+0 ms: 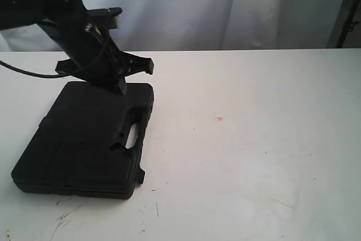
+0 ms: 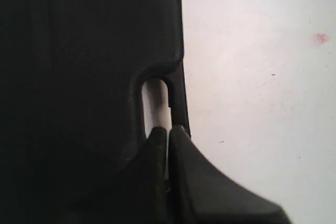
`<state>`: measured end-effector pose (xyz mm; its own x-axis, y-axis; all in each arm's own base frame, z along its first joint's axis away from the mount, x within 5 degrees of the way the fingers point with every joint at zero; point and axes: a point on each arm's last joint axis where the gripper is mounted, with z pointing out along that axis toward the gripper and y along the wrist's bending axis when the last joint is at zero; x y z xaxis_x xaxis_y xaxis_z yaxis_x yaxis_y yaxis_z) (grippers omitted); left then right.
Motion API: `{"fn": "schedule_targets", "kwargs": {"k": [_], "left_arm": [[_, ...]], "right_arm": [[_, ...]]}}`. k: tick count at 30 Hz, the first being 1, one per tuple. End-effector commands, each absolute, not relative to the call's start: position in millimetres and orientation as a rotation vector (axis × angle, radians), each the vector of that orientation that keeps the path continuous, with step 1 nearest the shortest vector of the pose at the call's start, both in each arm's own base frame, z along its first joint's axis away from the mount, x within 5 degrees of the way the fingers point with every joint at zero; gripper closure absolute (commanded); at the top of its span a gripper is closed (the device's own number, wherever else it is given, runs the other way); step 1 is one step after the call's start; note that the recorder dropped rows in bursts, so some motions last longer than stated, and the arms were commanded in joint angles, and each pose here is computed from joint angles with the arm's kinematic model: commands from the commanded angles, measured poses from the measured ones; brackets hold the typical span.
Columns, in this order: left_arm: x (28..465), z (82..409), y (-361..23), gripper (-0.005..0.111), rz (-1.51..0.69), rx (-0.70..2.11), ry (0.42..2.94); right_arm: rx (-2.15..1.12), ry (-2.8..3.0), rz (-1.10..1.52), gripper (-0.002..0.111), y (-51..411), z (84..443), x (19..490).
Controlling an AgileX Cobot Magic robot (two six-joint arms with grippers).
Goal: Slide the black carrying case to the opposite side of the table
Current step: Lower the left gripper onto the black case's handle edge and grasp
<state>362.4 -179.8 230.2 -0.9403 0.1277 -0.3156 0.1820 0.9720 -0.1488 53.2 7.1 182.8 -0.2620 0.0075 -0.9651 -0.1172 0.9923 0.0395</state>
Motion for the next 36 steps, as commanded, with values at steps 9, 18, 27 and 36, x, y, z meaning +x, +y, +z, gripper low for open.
{"fn": "schedule_targets", "kwargs": {"k": [9,18,27,36], "left_arm": [[376.8,187.8,-208.7,0.067,-0.244,0.192,2.955],[378.0,165.1,-210.6,0.064,-0.227,0.183,3.018],[376.6,163.7,-218.1,0.064,-0.289,0.162,3.013],[375.1,163.3,-222.0,0.064,-0.203,0.112,2.989]], "right_arm": [[-0.078,1.828,0.115,0.108,7.0,182.1,53.0],[-0.078,1.828,0.115,0.108,7.0,182.1,53.0],[-0.078,1.828,0.115,0.108,7.0,182.1,53.0],[-0.078,1.828,0.115,0.108,7.0,182.1,53.0]]}}
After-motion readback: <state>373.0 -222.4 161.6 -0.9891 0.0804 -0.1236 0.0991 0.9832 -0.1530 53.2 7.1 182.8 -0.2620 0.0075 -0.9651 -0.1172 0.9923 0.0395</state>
